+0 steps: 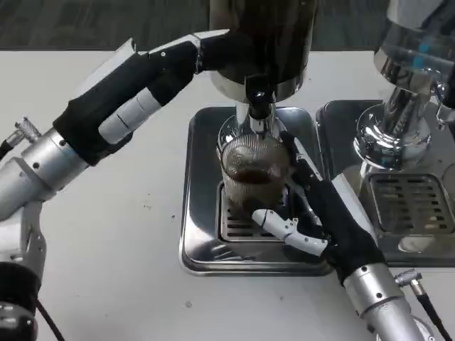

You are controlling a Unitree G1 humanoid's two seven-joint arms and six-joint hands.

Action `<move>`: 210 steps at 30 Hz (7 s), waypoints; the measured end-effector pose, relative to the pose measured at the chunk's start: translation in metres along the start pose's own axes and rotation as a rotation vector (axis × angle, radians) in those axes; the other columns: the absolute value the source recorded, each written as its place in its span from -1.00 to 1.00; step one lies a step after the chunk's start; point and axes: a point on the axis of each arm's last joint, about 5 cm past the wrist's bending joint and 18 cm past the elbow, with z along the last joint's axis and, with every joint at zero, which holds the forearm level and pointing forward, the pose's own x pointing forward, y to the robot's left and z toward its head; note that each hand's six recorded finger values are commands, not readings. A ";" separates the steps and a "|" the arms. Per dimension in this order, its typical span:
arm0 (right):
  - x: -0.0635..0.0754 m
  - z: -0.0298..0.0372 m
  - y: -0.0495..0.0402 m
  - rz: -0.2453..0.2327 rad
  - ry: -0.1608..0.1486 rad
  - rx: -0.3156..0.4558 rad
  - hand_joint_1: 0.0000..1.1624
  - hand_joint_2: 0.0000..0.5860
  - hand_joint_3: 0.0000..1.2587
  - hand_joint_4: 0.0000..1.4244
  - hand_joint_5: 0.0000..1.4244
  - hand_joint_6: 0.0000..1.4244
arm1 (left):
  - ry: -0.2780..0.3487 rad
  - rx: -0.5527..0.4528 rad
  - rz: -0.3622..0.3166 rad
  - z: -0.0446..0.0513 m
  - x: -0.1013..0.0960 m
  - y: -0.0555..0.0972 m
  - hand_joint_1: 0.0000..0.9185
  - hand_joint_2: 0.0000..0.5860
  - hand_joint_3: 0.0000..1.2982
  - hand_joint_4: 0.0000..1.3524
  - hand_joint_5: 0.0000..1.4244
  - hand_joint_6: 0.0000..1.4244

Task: Grasp the cup under the faucet to collect the drink, then remove the cup.

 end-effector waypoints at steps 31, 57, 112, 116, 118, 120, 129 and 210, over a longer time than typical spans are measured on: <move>0.011 -0.0060 0.0094 -0.031 0.007 -0.042 0.11 -0.29 -1.00 -1.00 -1.00 -0.99 | 0.265 -0.062 0.178 -0.0106 -0.085 -0.002 -1.00 -0.65 -0.57 -0.73 -0.77 -0.83; 0.016 -0.0113 0.0225 -0.056 -0.007 -0.058 0.15 -0.29 -1.00 -1.00 -0.93 -0.89 | 0.315 -0.063 0.193 -0.0092 -0.098 -0.001 -1.00 -0.65 -0.47 -0.65 -0.72 -0.83; 0.004 -0.0128 0.0606 -0.347 -0.037 -0.223 0.21 -0.29 -0.20 -0.14 0.04 0.45 | 0.361 -0.074 0.171 -0.0105 -0.102 -0.004 -1.00 -0.53 -0.41 -0.54 -0.66 -0.76; -0.001 -0.0151 0.0617 -0.367 -0.044 -0.229 0.21 -0.29 -0.18 -0.13 0.07 0.48 | 0.365 -0.073 0.167 -0.0106 -0.102 -0.004 -1.00 -0.52 -0.41 -0.54 -0.66 -0.76; -0.004 -0.0163 0.0616 -0.375 -0.048 -0.233 0.21 -0.29 -0.17 -0.13 0.07 0.50 | 0.365 -0.073 0.165 -0.0107 -0.101 -0.004 -1.00 -0.52 -0.41 -0.54 -0.66 -0.76; -0.006 -0.0172 0.0608 -0.385 -0.048 -0.236 0.21 -0.29 -0.16 -0.12 0.07 0.52 | 0.366 -0.073 0.163 -0.0108 -0.101 -0.004 -1.00 -0.52 -0.41 -0.54 -0.66 -0.76; -0.010 -0.0150 0.0567 -0.412 -0.076 -0.244 0.18 -0.27 -0.12 -0.08 0.10 0.54 | 0.371 -0.078 0.160 -0.0119 -0.101 -0.004 -1.00 -0.51 -0.41 -0.54 -0.66 -0.75; -0.101 0.0219 -0.0099 -0.334 -0.064 -0.376 0.15 -0.19 0.02 0.05 0.26 0.68 | 0.151 0.382 -0.318 0.0273 -0.101 -0.026 -1.00 -0.51 -0.66 -0.84 -0.87 -0.85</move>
